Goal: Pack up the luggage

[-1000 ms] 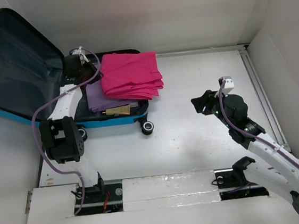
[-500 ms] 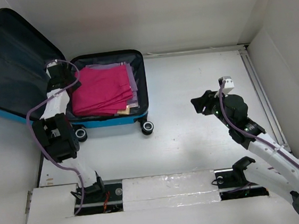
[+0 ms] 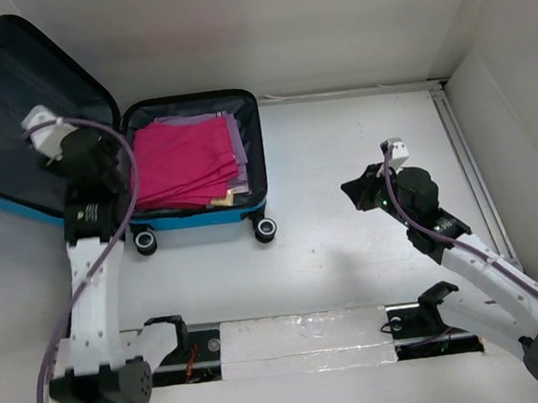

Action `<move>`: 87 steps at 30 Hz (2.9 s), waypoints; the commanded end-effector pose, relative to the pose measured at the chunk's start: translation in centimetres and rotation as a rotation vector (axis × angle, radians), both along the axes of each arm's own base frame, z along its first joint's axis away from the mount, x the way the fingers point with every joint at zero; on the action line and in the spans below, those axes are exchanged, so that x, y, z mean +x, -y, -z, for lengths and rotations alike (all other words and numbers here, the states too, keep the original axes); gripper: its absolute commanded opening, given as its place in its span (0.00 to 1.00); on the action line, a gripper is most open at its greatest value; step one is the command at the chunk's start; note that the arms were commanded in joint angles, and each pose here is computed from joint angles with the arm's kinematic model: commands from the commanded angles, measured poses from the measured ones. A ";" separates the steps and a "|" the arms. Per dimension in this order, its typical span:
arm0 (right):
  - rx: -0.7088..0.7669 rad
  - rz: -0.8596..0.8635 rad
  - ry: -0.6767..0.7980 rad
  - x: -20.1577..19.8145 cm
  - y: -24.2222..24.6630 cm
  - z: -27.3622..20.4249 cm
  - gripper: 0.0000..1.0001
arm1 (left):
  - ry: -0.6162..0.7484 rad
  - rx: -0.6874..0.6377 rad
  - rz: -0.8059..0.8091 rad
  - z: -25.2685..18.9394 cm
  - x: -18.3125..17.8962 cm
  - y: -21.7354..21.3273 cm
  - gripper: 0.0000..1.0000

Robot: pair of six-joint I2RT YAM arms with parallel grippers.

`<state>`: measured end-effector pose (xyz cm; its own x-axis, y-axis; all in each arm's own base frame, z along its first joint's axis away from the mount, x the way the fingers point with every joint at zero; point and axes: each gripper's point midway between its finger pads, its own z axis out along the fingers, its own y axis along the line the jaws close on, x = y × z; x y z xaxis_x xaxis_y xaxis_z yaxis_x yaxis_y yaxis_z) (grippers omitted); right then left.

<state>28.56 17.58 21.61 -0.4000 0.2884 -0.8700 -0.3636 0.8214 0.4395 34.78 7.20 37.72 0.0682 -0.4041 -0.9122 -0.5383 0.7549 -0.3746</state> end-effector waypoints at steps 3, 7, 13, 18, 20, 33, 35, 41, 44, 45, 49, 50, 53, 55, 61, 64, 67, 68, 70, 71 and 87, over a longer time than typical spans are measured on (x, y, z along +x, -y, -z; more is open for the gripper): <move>0.033 -0.114 0.093 -0.3 -2.1 -3.6 0.05 | -0.060 0.082 -0.395 -0.2 -8.6 -6.8 0.63; 0.019 -0.125 0.079 -0.1 -2.3 -2.9 0.22 | -0.156 0.100 -0.549 1.4 -10.1 -10.0 0.63; 0.012 -0.180 0.061 -0.2 -3.3 -2.3 0.35 | -0.282 0.065 -0.746 5.2 -12.0 -14.2 0.58; 0.002 -0.194 0.054 0.0 -3.6 -2.0 0.38 | -0.360 0.073 -0.798 6.1 -11.6 -16.0 0.58; 0.000 -0.205 0.044 0.0 -3.8 -1.7 0.39 | -0.347 0.084 -0.804 4.7 -10.9 -16.4 0.58; -0.016 -0.162 0.030 0.9 -3.4 -1.2 0.39 | -0.314 0.061 -0.661 5.1 -8.1 -14.8 0.00; -0.021 -0.162 0.018 1.0 -3.5 -0.8 0.39 | -0.274 0.079 -0.570 4.4 -6.8 -12.1 0.00; -0.043 -0.172 -0.034 1.5 -4.1 1.1 0.39 | -0.137 0.076 -0.077 2.6 -3.8 3.7 0.00; -0.046 -0.163 -0.034 1.9 -4.1 1.0 0.39 | -0.140 0.083 0.166 3.8 -4.0 10.6 0.00; -0.052 -0.160 -0.042 1.9 -4.2 1.4 0.39 | -0.143 0.076 0.224 4.0 -4.0 11.9 0.00; -0.061 -0.141 -0.048 2.2 -4.0 1.7 0.39 | -0.197 0.104 0.609 6.4 -4.4 17.9 0.48; -0.068 -0.130 -0.055 2.4 -3.9 2.1 0.39 | -0.190 0.100 0.752 6.5 -5.2 19.9 0.59; -0.079 -0.120 -0.064 2.5 -4.0 2.5 0.39 | -0.205 0.143 1.002 7.0 -7.4 22.8 0.75; -0.085 -0.107 -0.090 2.8 -3.9 3.4 0.39 | -0.218 0.154 1.172 7.3 -9.2 24.8 0.85; -0.096 -0.078 -0.092 3.6 -3.8 3.4 0.39 | -0.324 -0.016 1.920 9.6 -18.2 32.2 0.86; -0.103 -0.050 -0.089 3.9 -3.4 3.5 0.39 | -0.253 -0.094 2.102 8.3 -19.9 33.7 0.82; -0.108 -0.032 -0.085 3.9 -3.0 3.5 0.39 | -0.084 -0.135 2.222 4.9 -20.1 35.2 0.84; -0.112 -0.018 -0.084 4.0 -2.8 3.5 0.39 | -0.031 -0.134 2.238 3.4 -19.9 35.5 0.85; -0.115 -0.006 -0.082 4.2 -2.6 3.5 0.32 | 0.082 -0.116 2.260 0.5 -19.2 36.3 0.85; -0.117 0.004 -0.080 4.1 -2.4 3.4 0.29 | 0.123 -0.112 2.259 -0.8 -18.9 36.6 0.84; -0.144 -0.038 -0.052 3.4 -3.1 3.8 0.00 | 0.065 -0.178 0.498 -3.4 14.3 9.0 0.00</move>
<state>31.46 19.59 15.97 -0.5105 0.1485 -0.8470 -0.3202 0.8813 0.3474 45.83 -10.57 46.09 -0.1293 -0.5008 -0.8558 0.2243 0.8259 -0.5172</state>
